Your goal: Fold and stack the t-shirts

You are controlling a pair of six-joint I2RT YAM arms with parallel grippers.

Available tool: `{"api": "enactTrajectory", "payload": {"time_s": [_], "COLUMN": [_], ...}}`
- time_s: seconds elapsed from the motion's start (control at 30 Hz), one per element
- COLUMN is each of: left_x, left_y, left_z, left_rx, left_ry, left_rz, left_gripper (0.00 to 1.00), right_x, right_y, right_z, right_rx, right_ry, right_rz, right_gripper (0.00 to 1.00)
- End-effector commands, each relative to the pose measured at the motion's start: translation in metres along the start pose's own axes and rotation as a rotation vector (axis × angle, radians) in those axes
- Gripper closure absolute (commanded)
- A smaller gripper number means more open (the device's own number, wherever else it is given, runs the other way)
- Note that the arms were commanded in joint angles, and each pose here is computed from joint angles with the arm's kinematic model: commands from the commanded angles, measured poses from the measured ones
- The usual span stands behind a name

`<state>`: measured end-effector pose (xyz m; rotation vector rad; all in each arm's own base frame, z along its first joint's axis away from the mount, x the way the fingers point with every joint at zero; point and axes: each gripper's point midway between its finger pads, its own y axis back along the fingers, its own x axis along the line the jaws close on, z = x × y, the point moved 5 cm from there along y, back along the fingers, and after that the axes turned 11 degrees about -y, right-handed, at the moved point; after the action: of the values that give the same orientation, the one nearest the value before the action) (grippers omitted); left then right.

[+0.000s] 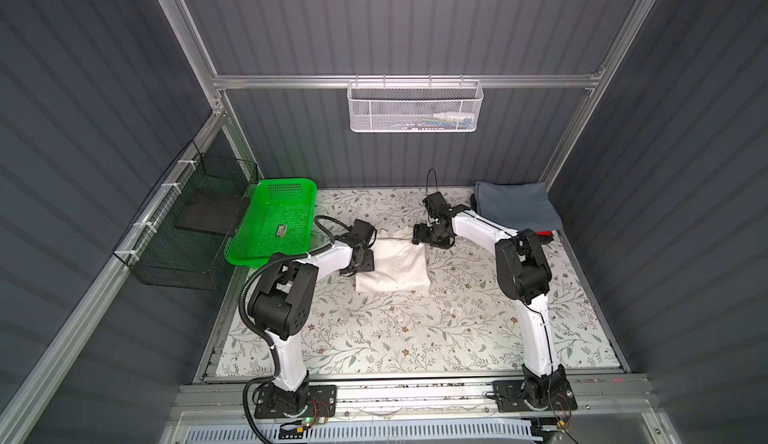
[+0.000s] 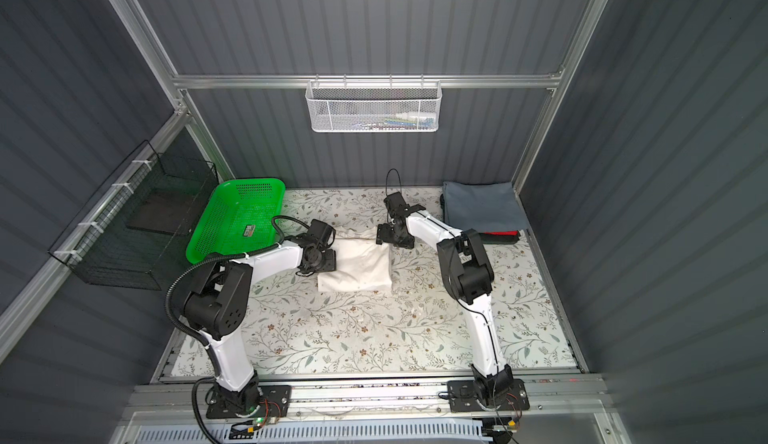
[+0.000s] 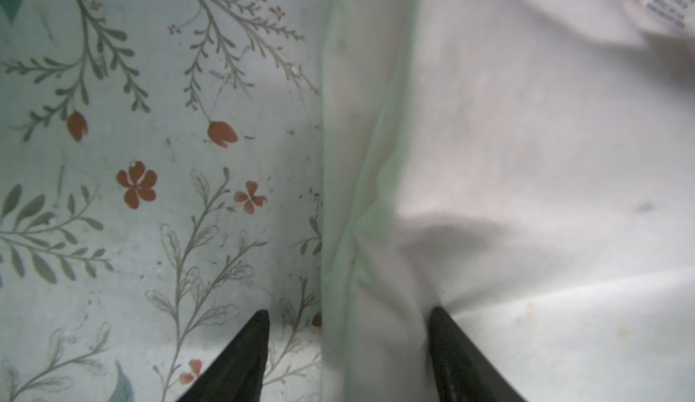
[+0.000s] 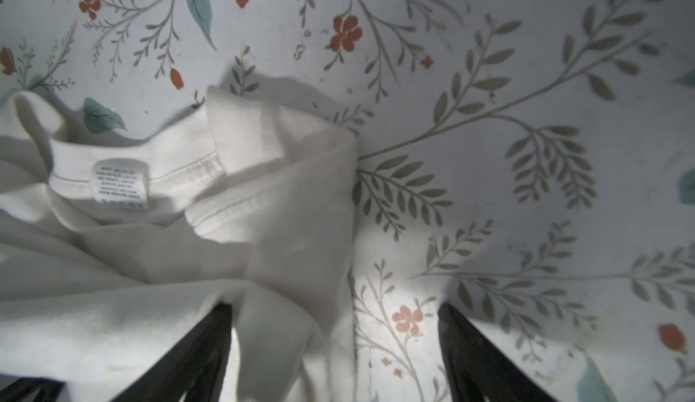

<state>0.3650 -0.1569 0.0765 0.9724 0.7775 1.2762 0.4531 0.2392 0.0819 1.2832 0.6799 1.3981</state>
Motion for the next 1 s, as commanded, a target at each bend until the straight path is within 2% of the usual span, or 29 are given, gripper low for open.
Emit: {"api": "enactTrajectory", "payload": {"time_s": [0.0,0.37,0.53,0.67,0.77,0.9,0.97], "left_x": [0.01,0.022,0.024,0.028,0.027,0.023,0.02], "left_y": [0.008,0.015,0.042,0.073,0.084,0.089,0.088], "left_z": [-0.016,-0.051,-0.052,-0.049,-0.055,-0.068,-0.075], "left_rx": [0.031,0.082,0.031,-0.039,-0.063,-0.078,-0.083], "left_ry": [0.015,0.027,0.063,0.093,0.117,0.15,0.173], "left_rz": [0.016,0.05,0.008,-0.016,-0.057,-0.13,-0.178], "left_gripper": [0.32,0.25,0.25,0.19,0.17,0.18,0.22], "right_x": [-0.005,-0.011,-0.01,-0.008,-0.005,-0.005,-0.007], "right_y": [-0.006,-0.02,-0.014,0.002,0.025,0.056,0.067], "right_z": [-0.001,-0.009,-0.008,-0.005,-0.001,-0.006,-0.016], "right_rx": [0.018,0.053,0.046,0.017,-0.037,-0.068,-0.066], "right_ry": [-0.012,-0.036,-0.034,-0.035,-0.044,-0.073,-0.101], "right_rz": [-0.03,-0.046,-0.035,-0.026,-0.004,0.051,0.104], "right_gripper": [0.15,0.15,0.15,0.1,0.07,0.04,0.04]}}
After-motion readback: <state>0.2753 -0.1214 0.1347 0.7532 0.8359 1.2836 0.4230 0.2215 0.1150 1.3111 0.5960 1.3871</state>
